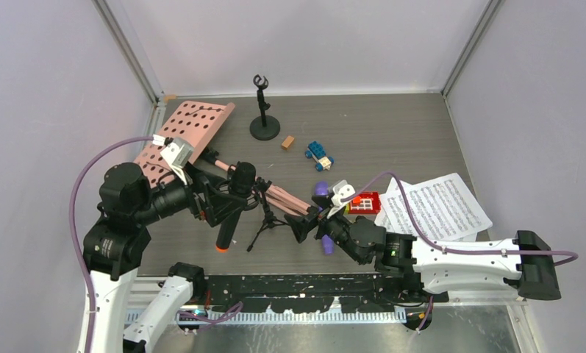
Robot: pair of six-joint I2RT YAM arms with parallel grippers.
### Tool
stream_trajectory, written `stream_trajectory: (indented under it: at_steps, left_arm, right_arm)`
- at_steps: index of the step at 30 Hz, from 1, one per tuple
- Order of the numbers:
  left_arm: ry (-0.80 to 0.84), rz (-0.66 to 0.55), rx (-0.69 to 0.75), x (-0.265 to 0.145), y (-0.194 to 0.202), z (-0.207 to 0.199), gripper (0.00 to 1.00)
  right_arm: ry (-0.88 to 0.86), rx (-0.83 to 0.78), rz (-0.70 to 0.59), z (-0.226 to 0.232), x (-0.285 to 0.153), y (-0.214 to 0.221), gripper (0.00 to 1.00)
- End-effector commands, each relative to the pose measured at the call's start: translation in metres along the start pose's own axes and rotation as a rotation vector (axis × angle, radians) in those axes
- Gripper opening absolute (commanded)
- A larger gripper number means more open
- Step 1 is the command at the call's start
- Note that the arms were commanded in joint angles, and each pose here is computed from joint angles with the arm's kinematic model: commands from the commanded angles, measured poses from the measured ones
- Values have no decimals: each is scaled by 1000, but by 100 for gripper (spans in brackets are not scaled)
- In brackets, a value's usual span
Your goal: Pack up the instrument practice props
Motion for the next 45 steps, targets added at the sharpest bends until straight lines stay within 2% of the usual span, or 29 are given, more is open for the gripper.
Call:
stream_trajectory:
  at_steps: [1, 7, 9, 14, 16, 20, 26, 30, 45]
  left_arm:
    - [39, 40, -15, 5, 1, 2, 100]
    - [42, 35, -21, 7, 2, 4, 99]
    - [39, 36, -20, 8, 2, 4, 93]
    - [34, 41, -28, 9, 2, 6, 69]
    - [34, 43, -32, 10, 2, 7, 64]
    - [26, 42, -34, 10, 2, 8, 64]
    - [17, 40, -32, 11, 2, 9, 63]
    - [18, 42, -33, 11, 2, 9, 64]
    - [23, 39, -27, 10, 2, 7, 65]
  right_arm:
    - [0, 48, -45, 4, 2, -12, 100]
    - [11, 32, -64, 4, 3, -30, 100]
    - [24, 6, -67, 3, 3, -41, 100]
    - [46, -21, -140, 2, 1, -86, 100]
    - [53, 2, -161, 3, 1, -102, 100]
    - [33, 91, -189, 11, 3, -129, 100]
    - [-207, 187, -218, 40, 8, -146, 100]
    - [-297, 229, -231, 55, 14, -154, 100]
    - [-220, 387, -301, 70, 41, -167, 100]
Point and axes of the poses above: each gripper's point midway between its finger pads, its own x axis out along the fingers, its own z axis along the line the jaws close on, y = z × x, the point moved 10 cm from there along -x, back along the fingers, and after that the axes turned 9 degrees about -x, right-handed, at the moved point
